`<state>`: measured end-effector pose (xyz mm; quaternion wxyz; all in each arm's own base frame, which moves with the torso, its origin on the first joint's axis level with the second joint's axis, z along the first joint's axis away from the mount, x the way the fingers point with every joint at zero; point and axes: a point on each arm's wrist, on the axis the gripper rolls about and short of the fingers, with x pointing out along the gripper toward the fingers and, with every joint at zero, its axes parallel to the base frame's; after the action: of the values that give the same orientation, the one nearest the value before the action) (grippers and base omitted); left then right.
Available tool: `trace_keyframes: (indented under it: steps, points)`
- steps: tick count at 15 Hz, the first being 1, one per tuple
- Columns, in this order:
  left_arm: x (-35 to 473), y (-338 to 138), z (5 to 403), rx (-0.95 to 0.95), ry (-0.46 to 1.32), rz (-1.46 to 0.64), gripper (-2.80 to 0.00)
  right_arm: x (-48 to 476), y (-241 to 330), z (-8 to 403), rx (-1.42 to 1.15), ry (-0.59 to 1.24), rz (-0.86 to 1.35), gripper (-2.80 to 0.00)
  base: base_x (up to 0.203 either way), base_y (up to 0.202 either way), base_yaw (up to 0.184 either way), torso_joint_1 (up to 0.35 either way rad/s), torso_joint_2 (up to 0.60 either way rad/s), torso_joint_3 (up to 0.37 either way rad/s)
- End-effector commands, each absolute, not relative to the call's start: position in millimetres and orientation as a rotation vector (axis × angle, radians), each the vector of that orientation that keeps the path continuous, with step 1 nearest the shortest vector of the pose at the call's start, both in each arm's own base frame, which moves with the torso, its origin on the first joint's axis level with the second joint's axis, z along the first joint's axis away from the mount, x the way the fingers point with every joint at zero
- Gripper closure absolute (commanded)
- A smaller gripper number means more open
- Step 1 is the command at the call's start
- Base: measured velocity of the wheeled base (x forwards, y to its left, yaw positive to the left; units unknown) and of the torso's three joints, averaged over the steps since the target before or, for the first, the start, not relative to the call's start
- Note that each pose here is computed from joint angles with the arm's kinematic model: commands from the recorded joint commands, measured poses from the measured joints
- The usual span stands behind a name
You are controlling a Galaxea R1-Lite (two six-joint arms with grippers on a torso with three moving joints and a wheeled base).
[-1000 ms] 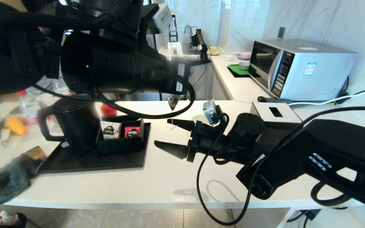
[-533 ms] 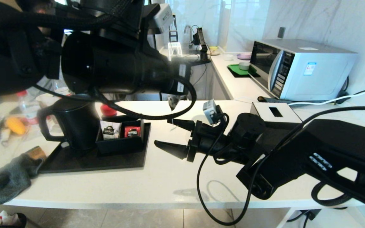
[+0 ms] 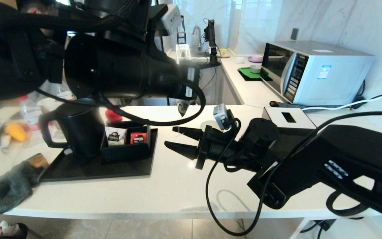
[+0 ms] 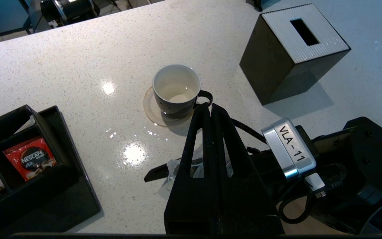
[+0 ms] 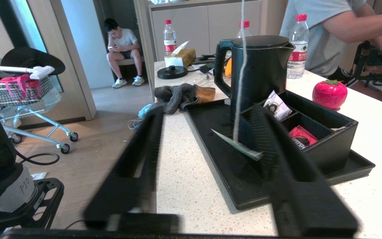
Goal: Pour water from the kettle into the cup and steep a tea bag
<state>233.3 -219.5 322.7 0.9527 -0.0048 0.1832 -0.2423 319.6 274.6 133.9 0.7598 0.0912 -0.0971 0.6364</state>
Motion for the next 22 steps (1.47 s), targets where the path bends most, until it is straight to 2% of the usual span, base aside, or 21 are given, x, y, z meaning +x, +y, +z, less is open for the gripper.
trace_keyframes:
  steps: [1,13,22]
  points:
    - [233.6,-219.8,322.0,-0.009,0.375,-0.490,0.00,319.2,274.6,135.0,0.198,-0.221,1.391,0.00,0.000,0.000,0.000,0.000,0.00,0.000]
    - [231.5,-221.4,319.5,-0.004,0.384,-0.489,0.00,320.7,274.0,134.6,0.200,-0.217,1.383,0.00,0.000,0.000,0.000,0.000,0.00,0.000]
    - [215.7,-229.2,309.4,-0.049,0.431,-0.476,0.00,349.4,245.8,143.1,0.188,-0.246,1.287,0.00,0.000,0.000,0.000,0.000,0.00,0.000]
